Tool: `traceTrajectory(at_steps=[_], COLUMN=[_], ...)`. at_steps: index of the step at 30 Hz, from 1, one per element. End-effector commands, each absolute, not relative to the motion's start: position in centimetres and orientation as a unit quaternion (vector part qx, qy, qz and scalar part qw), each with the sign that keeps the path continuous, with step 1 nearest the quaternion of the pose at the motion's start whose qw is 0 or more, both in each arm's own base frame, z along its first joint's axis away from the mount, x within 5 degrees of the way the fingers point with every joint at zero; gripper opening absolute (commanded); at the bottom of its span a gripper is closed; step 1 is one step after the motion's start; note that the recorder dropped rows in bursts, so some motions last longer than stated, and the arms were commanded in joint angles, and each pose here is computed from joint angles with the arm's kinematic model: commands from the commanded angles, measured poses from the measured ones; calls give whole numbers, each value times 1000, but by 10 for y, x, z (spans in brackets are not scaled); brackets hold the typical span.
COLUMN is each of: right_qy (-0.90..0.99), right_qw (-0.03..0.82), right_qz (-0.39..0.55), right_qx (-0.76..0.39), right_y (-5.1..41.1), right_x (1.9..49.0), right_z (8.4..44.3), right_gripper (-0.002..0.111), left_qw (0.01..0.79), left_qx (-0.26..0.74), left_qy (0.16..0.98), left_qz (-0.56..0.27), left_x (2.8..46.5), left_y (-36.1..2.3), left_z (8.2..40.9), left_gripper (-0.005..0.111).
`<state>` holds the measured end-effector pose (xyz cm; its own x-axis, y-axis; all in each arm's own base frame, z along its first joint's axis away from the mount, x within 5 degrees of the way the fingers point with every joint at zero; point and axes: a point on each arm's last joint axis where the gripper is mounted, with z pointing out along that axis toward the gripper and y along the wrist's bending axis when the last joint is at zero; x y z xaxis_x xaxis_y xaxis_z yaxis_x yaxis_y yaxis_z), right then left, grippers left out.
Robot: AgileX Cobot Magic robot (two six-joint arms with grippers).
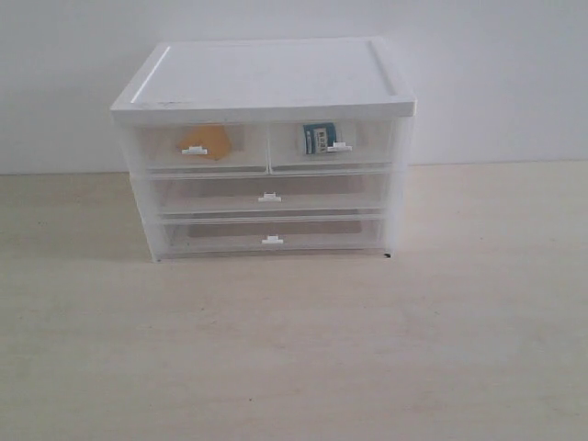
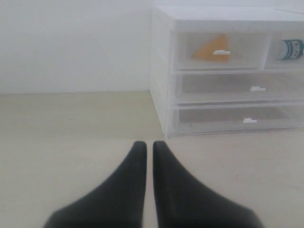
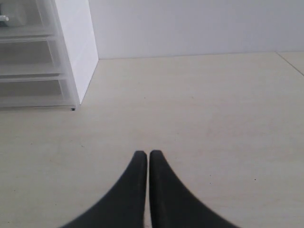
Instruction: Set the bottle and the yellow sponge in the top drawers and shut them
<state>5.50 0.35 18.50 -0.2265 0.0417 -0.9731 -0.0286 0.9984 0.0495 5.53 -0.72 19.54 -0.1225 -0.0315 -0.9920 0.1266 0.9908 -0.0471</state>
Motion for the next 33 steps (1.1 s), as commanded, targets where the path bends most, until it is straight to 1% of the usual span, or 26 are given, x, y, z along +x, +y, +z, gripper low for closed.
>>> traceTrajectory(at_steps=[1,33], right_qy=[782,782], right_qw=[623,623], right_qz=[28,30], right_qx=[5,8], right_y=[3,3], right_x=[55,55], right_z=[185,185], right_gripper=[0,0], left_qw=[660,663], left_qx=[30,30], left_qy=[748,746], left_qz=[-59,-59], left_x=[55,55], left_y=[-7,-7], left_z=[194,195], left_gripper=[4,4])
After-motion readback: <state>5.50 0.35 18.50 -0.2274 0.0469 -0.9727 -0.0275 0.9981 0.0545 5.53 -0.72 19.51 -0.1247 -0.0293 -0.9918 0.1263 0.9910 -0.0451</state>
